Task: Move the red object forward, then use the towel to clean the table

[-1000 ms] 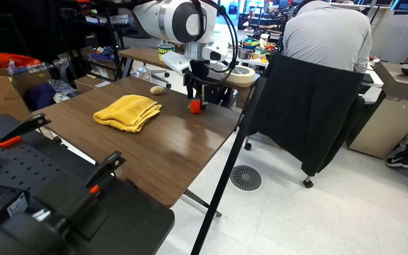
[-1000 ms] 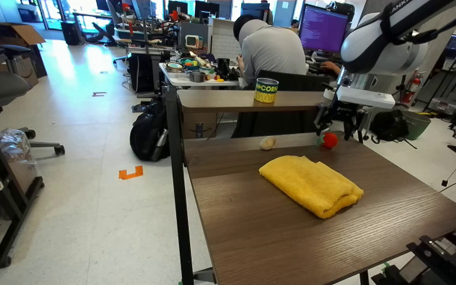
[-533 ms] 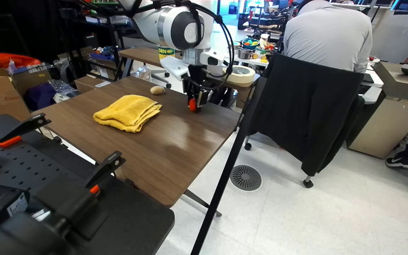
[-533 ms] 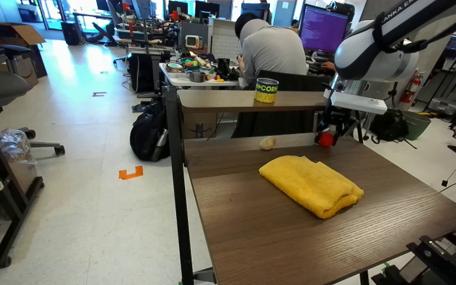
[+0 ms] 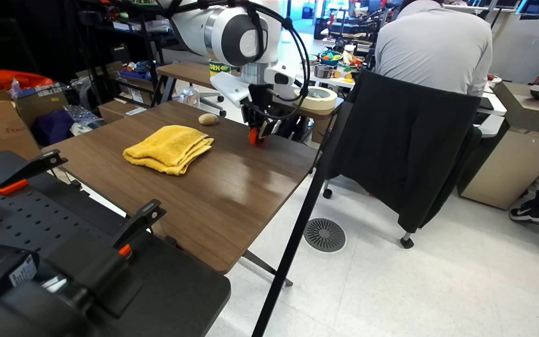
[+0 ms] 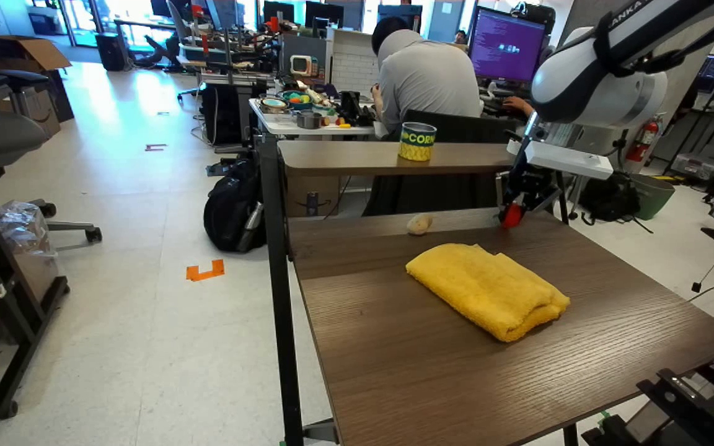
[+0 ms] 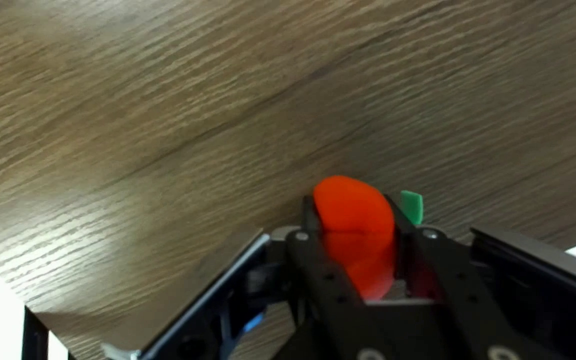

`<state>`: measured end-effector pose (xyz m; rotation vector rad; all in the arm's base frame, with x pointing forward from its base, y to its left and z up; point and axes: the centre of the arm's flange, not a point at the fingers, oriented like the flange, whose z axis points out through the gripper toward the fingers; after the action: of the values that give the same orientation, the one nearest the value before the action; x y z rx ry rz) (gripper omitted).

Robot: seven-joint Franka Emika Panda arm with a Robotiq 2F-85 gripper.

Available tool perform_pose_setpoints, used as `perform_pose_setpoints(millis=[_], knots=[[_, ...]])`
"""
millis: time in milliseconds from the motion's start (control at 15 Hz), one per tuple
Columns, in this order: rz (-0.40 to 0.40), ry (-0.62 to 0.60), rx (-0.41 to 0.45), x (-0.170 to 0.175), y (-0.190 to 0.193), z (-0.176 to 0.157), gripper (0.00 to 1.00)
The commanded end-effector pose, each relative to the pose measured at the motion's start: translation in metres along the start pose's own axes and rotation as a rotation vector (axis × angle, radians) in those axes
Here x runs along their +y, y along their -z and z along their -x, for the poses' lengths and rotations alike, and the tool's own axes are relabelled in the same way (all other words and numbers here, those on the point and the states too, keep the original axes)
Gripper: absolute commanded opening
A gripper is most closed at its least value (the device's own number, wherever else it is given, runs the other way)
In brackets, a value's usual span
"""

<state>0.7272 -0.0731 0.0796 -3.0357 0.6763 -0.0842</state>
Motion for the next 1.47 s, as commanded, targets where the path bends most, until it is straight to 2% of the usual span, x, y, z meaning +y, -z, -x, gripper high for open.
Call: perform_pose_setpoints(millis=[0,200,333,533,733,1000,1333,1400], knots=[[0.004,0.007,-0.002,0.044,0.038,0.059,0.08],[0.061,-0.001,-0.045,0.072,0.038,0.082,0.08],[0.086,-0.004,-0.105,0.102,0.029,0.098,0.08],[0.140,0.000,-0.166,0.131,0.018,0.141,0.08],[0.141,0.028,-0.159,0.148,0.023,0.181,0.08],[0.149,0.030,-0.128,0.155,0.022,0.217,0.08],[0.130,-0.001,-0.101,0.161,0.022,0.245,0.08],[0.128,-0.005,-0.095,0.161,0.022,0.248,0.56]])
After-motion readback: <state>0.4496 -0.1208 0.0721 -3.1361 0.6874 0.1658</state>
